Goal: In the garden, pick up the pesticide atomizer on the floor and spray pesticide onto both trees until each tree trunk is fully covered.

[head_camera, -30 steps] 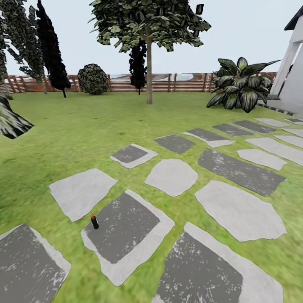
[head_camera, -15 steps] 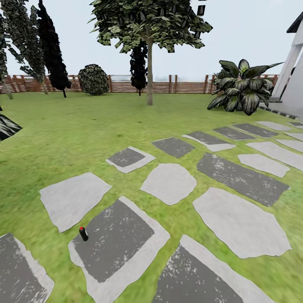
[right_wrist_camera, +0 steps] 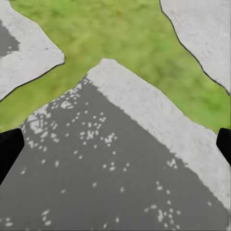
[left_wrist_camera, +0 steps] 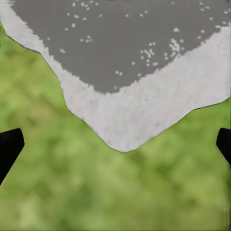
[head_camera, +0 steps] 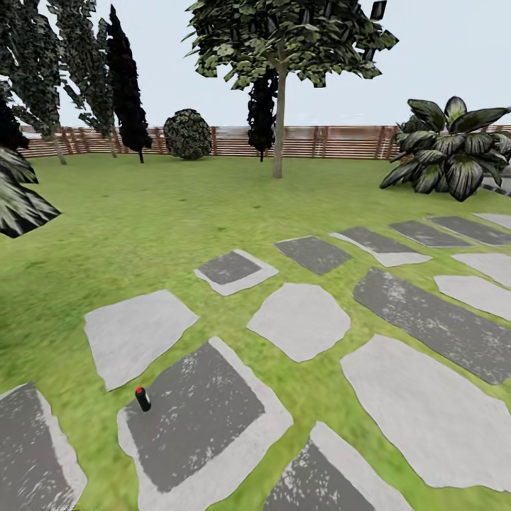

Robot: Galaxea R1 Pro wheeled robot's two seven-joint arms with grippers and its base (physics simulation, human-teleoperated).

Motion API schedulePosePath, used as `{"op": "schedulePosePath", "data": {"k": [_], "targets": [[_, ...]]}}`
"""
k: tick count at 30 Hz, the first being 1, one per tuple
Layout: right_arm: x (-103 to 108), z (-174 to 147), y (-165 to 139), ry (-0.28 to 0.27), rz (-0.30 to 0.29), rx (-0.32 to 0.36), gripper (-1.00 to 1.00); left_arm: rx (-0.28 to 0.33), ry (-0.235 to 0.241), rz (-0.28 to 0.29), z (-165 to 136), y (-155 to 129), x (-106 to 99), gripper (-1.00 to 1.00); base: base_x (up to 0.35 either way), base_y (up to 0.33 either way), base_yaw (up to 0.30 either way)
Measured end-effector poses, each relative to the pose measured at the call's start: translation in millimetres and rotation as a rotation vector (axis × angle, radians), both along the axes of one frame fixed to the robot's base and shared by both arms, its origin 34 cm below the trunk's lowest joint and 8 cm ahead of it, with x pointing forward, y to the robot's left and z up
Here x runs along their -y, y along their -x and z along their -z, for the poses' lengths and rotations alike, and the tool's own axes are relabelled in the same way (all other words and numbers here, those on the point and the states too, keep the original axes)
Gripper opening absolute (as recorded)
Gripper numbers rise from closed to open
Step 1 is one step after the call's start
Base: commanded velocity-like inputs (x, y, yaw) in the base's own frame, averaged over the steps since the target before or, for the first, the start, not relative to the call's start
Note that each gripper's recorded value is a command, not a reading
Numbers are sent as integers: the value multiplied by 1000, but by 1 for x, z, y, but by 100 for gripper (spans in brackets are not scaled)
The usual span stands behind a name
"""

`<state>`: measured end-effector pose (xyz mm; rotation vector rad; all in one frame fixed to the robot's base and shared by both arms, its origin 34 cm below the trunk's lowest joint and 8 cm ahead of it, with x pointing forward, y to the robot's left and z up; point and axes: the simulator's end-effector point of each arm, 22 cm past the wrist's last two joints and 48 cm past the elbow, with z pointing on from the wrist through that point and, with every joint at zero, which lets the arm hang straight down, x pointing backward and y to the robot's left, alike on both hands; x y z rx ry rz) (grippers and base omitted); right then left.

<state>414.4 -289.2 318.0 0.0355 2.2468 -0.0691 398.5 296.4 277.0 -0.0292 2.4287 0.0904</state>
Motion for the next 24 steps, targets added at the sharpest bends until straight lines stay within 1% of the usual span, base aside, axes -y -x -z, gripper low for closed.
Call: {"op": "schedulePosePath", "data": {"k": [17,24], "targets": [[0,0,0,0,0,0,100,0,0,-2,0,0,0,100,135,-262,278],[0,0,0,0,0,0,100,0,-1,-3,0,0,-1,100,189,-263,278]]}}
